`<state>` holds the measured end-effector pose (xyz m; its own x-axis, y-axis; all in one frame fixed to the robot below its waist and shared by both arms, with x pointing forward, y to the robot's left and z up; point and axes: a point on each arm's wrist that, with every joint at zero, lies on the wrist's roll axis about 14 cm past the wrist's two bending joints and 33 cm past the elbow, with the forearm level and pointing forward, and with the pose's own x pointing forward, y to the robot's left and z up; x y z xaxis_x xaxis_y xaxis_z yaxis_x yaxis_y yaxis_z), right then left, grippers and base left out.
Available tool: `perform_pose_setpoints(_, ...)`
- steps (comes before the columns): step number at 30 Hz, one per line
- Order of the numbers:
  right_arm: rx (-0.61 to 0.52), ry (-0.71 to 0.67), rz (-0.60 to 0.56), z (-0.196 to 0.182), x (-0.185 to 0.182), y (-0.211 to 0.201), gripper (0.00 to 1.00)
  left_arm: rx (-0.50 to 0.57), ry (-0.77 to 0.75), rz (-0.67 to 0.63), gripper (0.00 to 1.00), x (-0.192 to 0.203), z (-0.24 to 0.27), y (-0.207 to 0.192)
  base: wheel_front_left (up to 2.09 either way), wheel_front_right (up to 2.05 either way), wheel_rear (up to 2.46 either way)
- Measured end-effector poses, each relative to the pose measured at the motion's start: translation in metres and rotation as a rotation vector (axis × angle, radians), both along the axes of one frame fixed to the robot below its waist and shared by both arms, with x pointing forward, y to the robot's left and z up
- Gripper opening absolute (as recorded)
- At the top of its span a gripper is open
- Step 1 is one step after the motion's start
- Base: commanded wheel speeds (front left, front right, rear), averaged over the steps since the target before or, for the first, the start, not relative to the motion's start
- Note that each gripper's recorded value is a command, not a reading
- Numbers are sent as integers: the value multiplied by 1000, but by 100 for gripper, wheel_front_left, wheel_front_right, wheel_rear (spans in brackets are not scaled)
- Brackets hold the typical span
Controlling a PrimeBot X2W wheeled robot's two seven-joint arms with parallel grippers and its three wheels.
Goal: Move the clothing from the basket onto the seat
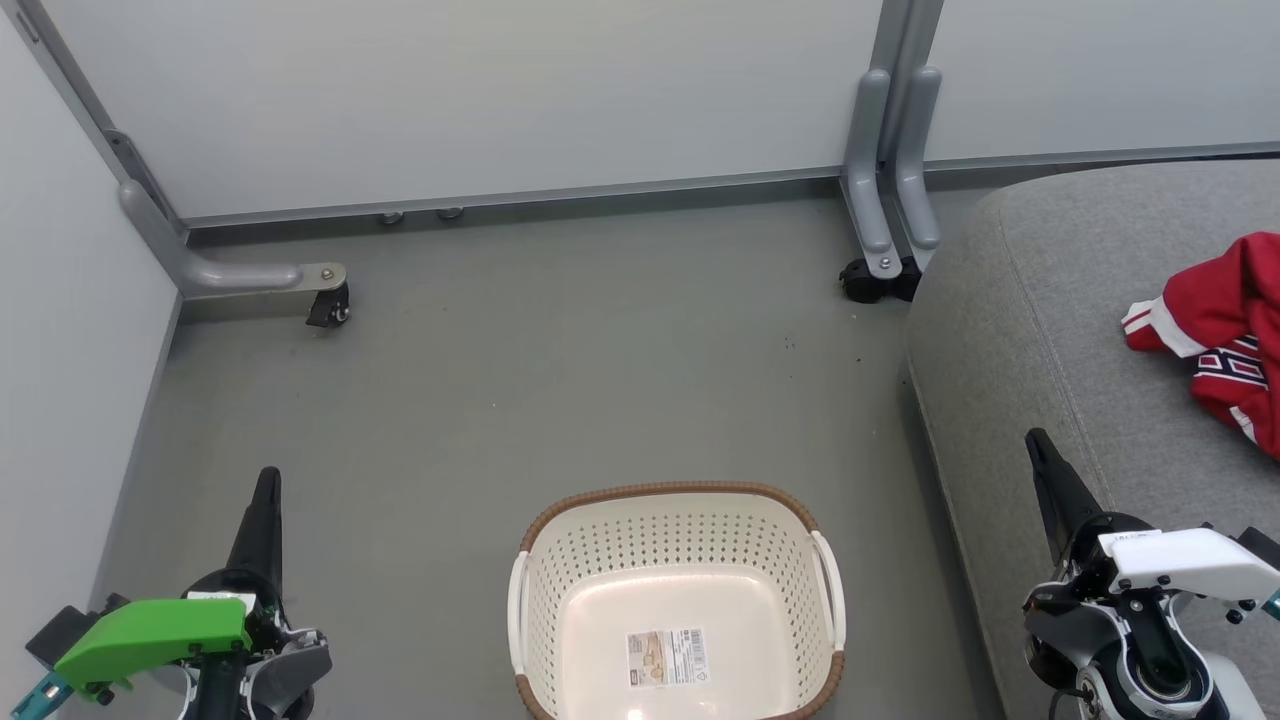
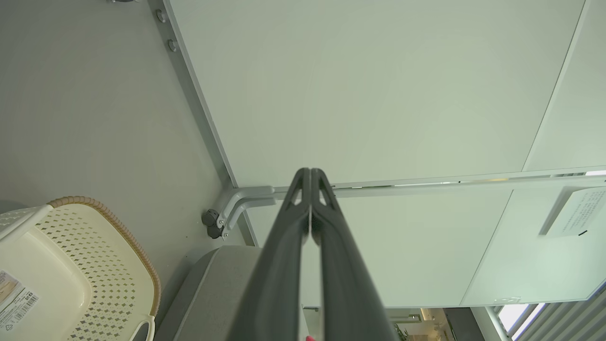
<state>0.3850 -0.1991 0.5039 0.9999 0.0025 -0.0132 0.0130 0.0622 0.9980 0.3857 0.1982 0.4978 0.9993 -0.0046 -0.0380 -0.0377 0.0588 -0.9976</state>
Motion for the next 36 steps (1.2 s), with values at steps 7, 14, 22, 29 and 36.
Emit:
perform_pose_setpoints(7,48,-2,-3,0,2,-1,0,-44,-19,3,0,1,4,1,0,0,0)
perform_pose_setpoints(14,64,-6,-5,1,3,-1,0,-62,-28,7,0,2,6,2,0,0,0)
perform_pose_setpoints(22,65,-6,-6,1,3,-1,0,-62,-28,7,0,2,6,2,0,0,0)
perform_pose_setpoints(29,66,-6,-5,1,3,-1,0,-62,-28,7,0,2,6,2,0,0,0)
perform_pose_setpoints(36,67,-6,-3,1,3,-1,0,-62,-28,7,0,2,6,2,0,0,0)
